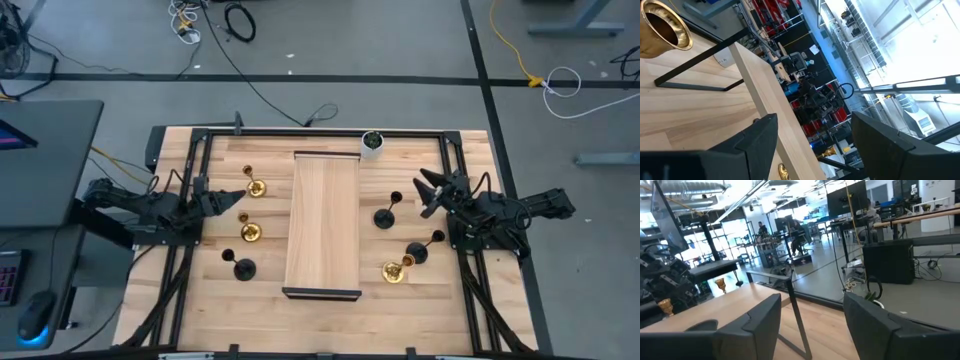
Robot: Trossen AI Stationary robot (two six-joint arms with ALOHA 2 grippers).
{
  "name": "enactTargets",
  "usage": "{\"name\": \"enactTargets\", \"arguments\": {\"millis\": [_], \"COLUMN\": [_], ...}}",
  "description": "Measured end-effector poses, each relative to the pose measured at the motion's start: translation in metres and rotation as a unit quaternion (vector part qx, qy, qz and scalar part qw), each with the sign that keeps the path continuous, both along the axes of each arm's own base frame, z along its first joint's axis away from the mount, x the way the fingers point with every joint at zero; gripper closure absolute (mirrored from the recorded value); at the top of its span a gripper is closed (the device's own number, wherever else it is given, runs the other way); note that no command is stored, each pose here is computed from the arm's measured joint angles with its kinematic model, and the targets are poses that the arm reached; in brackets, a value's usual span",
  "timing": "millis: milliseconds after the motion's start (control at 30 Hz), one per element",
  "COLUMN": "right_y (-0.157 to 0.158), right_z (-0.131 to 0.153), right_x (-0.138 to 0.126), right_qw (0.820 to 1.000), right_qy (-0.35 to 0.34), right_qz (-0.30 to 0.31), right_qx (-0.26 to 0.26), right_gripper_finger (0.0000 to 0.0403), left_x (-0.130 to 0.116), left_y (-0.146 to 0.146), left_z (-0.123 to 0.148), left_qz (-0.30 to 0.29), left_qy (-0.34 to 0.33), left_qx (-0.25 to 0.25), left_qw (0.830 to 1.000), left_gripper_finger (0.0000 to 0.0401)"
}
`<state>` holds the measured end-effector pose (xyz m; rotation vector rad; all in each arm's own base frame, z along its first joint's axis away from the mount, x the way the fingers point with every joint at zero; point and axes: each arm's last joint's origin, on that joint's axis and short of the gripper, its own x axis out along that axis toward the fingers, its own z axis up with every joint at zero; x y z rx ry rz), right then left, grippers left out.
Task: Pick & Place candle stick holders
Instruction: Put the top right black candle holder on the shelf
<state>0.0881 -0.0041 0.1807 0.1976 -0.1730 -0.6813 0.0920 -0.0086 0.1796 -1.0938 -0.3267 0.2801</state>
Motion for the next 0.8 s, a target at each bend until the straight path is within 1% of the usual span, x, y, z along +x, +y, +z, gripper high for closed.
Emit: {"name": "enactTargets", "arguments": {"millis": [67, 167, 200, 233, 300, 333, 433, 500, 600, 700, 800], "right_y": [-0.001, -0.003, -0.003, -0.003, -0.002, -0.001, 0.001, 0.003, 0.006, 0.01, 0.011], "right_z": [0.0, 0.0, 0.0, 0.0, 0.0, 0.0, 0.001, 0.001, 0.001, 0.001, -0.003], "right_x": [-0.001, -0.003, -0.003, -0.003, -0.002, -0.001, 0.0, 0.001, 0.004, 0.005, 0.006], "right_qw": [1.0, 0.997, 0.996, 0.996, 0.998, 0.999, 0.999, 0.998, 0.991, 0.982, 0.978], "right_qy": [0.007, 0.033, 0.035, 0.031, 0.014, 0.013, 0.026, 0.022, 0.017, 0.014, 0.033], "right_qz": [-0.016, -0.068, -0.081, -0.08, -0.053, -0.036, 0.003, 0.041, 0.117, 0.178, 0.196], "right_qx": [-0.006, -0.025, -0.023, -0.019, -0.007, -0.009, -0.038, -0.042, -0.055, -0.062, -0.063], "right_gripper_finger": [0.0185, 0.0185, 0.0185, 0.0185, 0.0185, 0.0185, 0.0185, 0.0185, 0.0185, 0.0185, 0.0185], "left_x": [0.0, 0.0, 0.0, 0.0, 0.0, 0.0, 0.0, 0.0, 0.0, 0.0, 0.0], "left_y": [0.0, 0.0, 0.0, 0.0, 0.0, 0.0, 0.0, 0.0, 0.0, 0.0, 0.0], "left_z": [0.0, 0.0, 0.0, 0.0, 0.0, 0.0, 0.0, 0.0, 0.0, 0.0, 0.0], "left_qz": [0.0, 0.0, 0.0, 0.0, 0.0, 0.0, 0.0, 0.0, -0.002, -0.002, -0.002], "left_qy": [0.0, 0.0, 0.0, 0.0, 0.0, 0.0, 0.0, 0.0, 0.0, 0.0, 0.0], "left_qx": [0.0, 0.0, 0.0, 0.0, 0.0, 0.0, 0.0, 0.0, 0.0, 0.0, 0.0], "left_qw": [1.0, 1.0, 1.0, 1.0, 1.0, 1.0, 1.0, 1.0, 1.0, 1.0, 1.0], "left_gripper_finger": [0.0149, 0.0149, 0.0149, 0.0149, 0.0149, 0.0149, 0.0149, 0.0149, 0.0149, 0.0149, 0.0149]}}
